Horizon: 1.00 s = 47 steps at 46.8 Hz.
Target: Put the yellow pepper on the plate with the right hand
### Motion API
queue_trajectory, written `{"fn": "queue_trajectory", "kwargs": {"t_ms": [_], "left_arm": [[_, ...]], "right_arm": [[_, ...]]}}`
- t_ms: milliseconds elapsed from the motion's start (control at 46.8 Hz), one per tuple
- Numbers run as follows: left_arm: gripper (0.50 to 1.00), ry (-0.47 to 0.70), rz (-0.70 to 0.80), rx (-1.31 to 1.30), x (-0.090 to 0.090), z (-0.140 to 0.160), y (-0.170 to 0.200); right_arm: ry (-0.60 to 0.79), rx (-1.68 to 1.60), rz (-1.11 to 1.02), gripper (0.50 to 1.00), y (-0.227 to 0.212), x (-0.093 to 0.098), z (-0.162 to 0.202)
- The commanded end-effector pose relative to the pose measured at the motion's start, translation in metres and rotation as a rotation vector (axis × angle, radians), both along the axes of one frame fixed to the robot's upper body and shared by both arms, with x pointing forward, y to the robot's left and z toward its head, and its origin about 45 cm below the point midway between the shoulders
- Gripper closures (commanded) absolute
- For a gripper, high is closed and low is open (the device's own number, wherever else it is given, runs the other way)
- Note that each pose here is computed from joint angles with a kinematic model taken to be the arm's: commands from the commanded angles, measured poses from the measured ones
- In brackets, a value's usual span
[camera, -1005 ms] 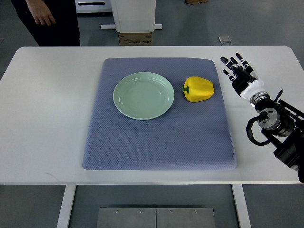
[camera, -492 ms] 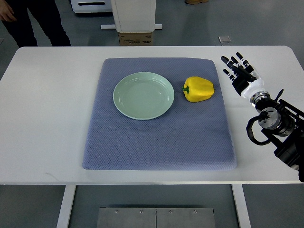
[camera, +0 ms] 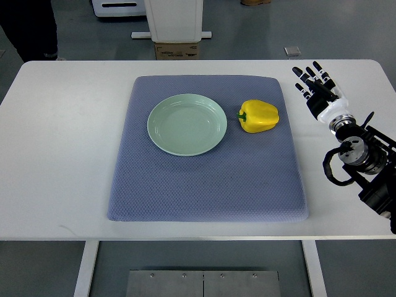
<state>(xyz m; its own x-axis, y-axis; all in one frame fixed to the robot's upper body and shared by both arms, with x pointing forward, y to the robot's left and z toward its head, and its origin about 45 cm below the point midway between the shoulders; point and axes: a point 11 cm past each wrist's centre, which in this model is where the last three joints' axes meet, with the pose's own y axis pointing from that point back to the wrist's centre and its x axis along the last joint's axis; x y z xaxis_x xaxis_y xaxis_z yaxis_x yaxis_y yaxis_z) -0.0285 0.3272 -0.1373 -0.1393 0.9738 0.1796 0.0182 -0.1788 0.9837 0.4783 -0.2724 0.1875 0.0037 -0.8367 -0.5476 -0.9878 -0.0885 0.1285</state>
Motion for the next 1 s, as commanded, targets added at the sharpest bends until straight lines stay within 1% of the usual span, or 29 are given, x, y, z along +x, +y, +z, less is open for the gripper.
{"fn": "queue_trajectory", "kwargs": {"t_ms": [0, 86, 192, 342, 492, 577, 684, 791, 855, 983], "left_arm": [[0.5, 0.0, 0.0, 0.0, 0.0, 0.0, 0.0], [0.5, 0.0, 0.0, 0.0, 0.0, 0.0, 0.0], [0.5, 0.0, 0.0, 0.0, 0.0, 0.0, 0.0], [0.5, 0.0, 0.0, 0.0, 0.0, 0.0, 0.0], [0.5, 0.0, 0.002, 0.0, 0.0, 0.0, 0.0], [0.5, 0.0, 0.0, -0.001, 0.0, 0.0, 0.0], [0.5, 0.0, 0.0, -0.001, 0.0, 0.0, 0.0], [0.5, 0.0, 0.0, 0.0, 0.0, 0.0, 0.0], [0.5, 0.002, 0.001, 0.0, -0.001, 0.0, 0.0], [0.5, 0.0, 0.0, 0.0, 0.0, 0.0, 0.0]], "right_arm": [[-0.009, 0.0, -0.004, 0.5, -0.001, 0.001, 0.002], [-0.05, 0.004, -0.018, 0.5, 0.001, 0.005, 0.012], [-0.121, 0.008, -0.096, 0.5, -0.011, 0.004, 0.016], [-0.107, -0.039, -0.16, 0.5, -0.033, 0.002, 0.007], [-0.139, -0.065, -0.124, 0.5, -0.026, 0.005, 0.015], [-0.164, -0.059, -0.064, 0.5, -0.017, 0.006, 0.019], [-0.227, 0.01, 0.043, 0.5, -0.006, 0.002, 0.023], [-0.279, 0.05, 0.098, 0.5, 0.0, 0.0, 0.03], [-0.299, 0.023, 0.146, 0.5, 0.005, 0.0, 0.035], [-0.35, -0.141, 0.315, 0.5, 0.016, -0.005, 0.05]]}}
